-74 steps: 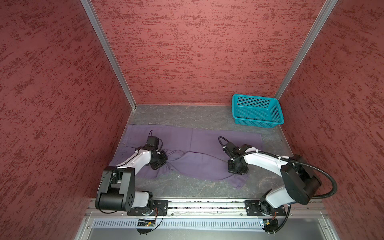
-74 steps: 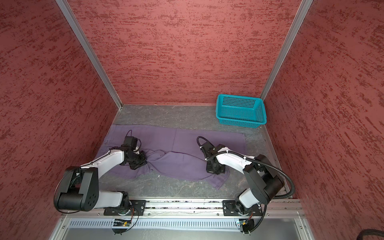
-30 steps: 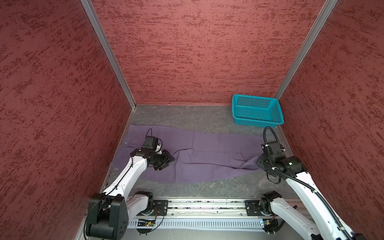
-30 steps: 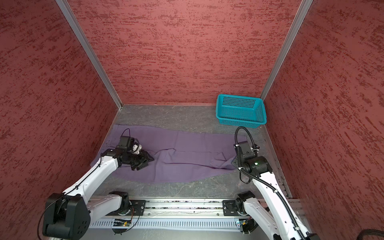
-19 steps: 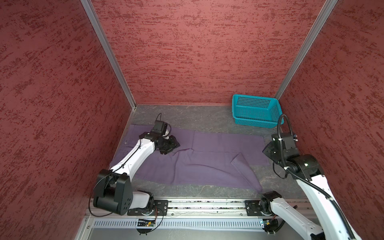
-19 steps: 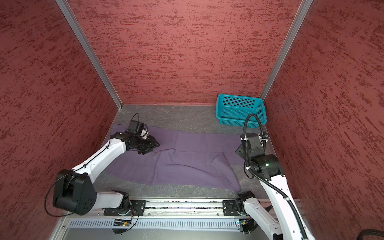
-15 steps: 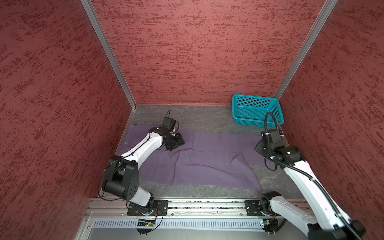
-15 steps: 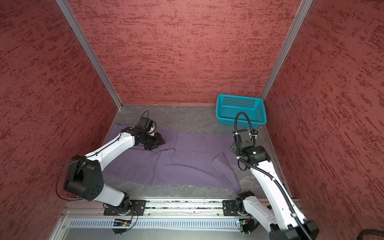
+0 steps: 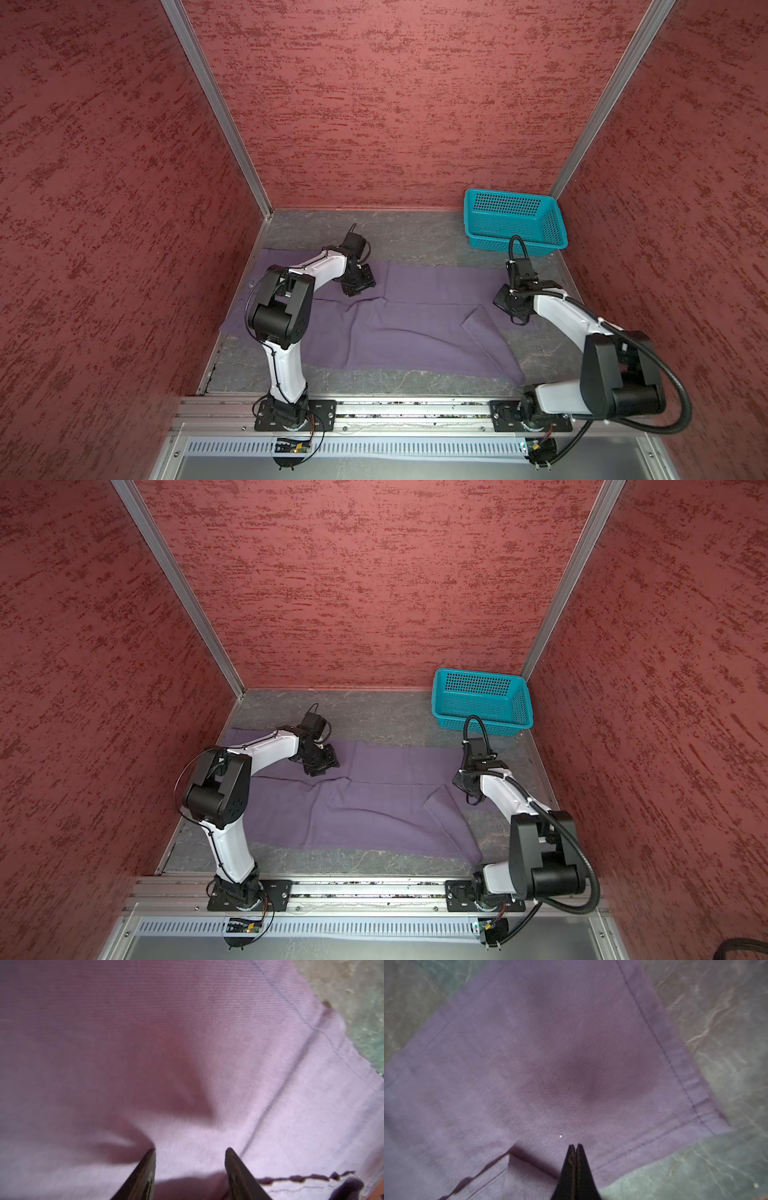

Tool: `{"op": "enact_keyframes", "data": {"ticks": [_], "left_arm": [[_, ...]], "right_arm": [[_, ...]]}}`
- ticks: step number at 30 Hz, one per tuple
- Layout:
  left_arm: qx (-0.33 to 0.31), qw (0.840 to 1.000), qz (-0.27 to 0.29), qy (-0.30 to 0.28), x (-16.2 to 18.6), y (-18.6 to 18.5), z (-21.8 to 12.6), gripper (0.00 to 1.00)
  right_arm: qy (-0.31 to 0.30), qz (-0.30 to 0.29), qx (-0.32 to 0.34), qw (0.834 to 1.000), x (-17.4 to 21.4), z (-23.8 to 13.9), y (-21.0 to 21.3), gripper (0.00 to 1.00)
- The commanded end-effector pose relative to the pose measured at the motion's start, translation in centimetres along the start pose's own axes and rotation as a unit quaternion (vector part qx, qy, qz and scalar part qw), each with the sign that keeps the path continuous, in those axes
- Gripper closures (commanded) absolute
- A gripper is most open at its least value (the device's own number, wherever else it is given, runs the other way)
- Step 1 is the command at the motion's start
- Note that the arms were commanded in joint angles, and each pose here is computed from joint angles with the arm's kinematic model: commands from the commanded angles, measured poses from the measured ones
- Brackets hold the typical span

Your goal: Fold and stack the trousers

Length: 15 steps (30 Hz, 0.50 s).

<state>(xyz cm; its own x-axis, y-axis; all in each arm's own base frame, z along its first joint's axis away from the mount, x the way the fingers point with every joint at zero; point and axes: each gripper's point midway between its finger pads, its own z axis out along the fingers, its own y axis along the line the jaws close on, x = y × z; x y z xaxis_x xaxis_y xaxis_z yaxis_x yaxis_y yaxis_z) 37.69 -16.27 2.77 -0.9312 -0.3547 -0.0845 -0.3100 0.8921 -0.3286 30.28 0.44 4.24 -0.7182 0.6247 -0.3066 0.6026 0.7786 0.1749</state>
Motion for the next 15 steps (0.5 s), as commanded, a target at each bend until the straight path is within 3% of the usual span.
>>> {"op": "enact_keyframes", "data": {"ticks": [1,15], "left_arm": [[-0.001,1.0,-0.006,0.002,-0.6,0.1,1.4,0.45],[0.005,0.999,-0.022,0.025,-3.6,-0.4,4.8,0.42]], "right_arm": [[0.001,0.0,-0.028,1.0,-1.0,1.7,1.3,1.0],[0.034,0.026,-0.049,0.998,-5.5,7.9,3.7,1.0]]}}
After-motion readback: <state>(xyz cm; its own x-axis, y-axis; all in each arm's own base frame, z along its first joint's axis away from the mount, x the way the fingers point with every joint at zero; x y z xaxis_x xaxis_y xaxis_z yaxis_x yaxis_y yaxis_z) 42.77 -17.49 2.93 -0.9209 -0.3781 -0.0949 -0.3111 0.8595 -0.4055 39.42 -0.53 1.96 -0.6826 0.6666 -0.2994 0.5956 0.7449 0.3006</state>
